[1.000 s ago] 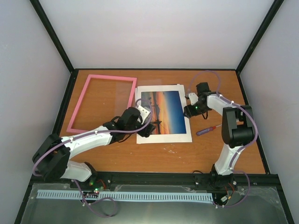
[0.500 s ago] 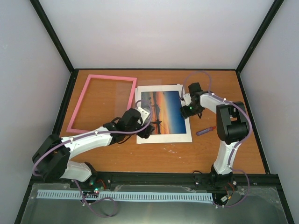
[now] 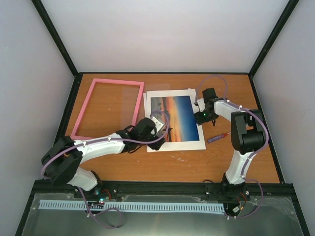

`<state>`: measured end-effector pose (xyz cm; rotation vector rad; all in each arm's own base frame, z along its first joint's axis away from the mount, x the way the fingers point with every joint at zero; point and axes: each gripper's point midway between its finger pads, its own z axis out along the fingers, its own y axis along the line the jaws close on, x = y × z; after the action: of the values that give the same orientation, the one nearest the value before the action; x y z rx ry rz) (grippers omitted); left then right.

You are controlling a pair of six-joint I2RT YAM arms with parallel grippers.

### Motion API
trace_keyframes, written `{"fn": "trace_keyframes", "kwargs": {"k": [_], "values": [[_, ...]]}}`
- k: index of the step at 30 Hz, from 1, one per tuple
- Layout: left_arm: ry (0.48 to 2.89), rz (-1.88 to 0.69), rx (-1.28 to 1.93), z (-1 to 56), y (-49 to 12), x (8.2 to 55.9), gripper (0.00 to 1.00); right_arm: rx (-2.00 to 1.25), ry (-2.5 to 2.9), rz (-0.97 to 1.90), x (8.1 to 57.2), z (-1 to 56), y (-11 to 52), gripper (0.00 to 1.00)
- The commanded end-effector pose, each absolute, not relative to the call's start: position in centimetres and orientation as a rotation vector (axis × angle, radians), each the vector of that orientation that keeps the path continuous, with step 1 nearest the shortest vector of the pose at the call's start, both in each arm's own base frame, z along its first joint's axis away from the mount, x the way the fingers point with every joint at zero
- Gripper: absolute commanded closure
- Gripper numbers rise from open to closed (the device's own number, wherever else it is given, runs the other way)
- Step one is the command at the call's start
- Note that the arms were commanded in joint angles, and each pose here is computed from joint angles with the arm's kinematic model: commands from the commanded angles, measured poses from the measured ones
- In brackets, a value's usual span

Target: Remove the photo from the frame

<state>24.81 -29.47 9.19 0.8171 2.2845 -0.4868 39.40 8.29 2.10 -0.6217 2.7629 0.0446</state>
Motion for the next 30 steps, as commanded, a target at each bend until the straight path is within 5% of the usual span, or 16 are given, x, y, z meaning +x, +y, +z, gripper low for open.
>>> {"fn": "trace_keyframes", "kwargs": {"k": [1, 13, 30], "values": [[2.217, -0.507, 0.874, 10.7, -31.3, 25.3, 0.24, -0.589, 2.815, -0.029, 38.1, 1.7, 5.2, 0.28], [2.210, -0.546, 0.961, 10.1, -32.6, 24.3, 0.25, -0.536, 2.718, 0.334, 36.7, 6.9, 6.3, 0.29], [2.278, -0.626, 1.070, 6.3, -33.5, 22.3, 0.39, -0.422, 2.863, 0.523, 35.3, 2.2, 6.5, 0.31]]}}
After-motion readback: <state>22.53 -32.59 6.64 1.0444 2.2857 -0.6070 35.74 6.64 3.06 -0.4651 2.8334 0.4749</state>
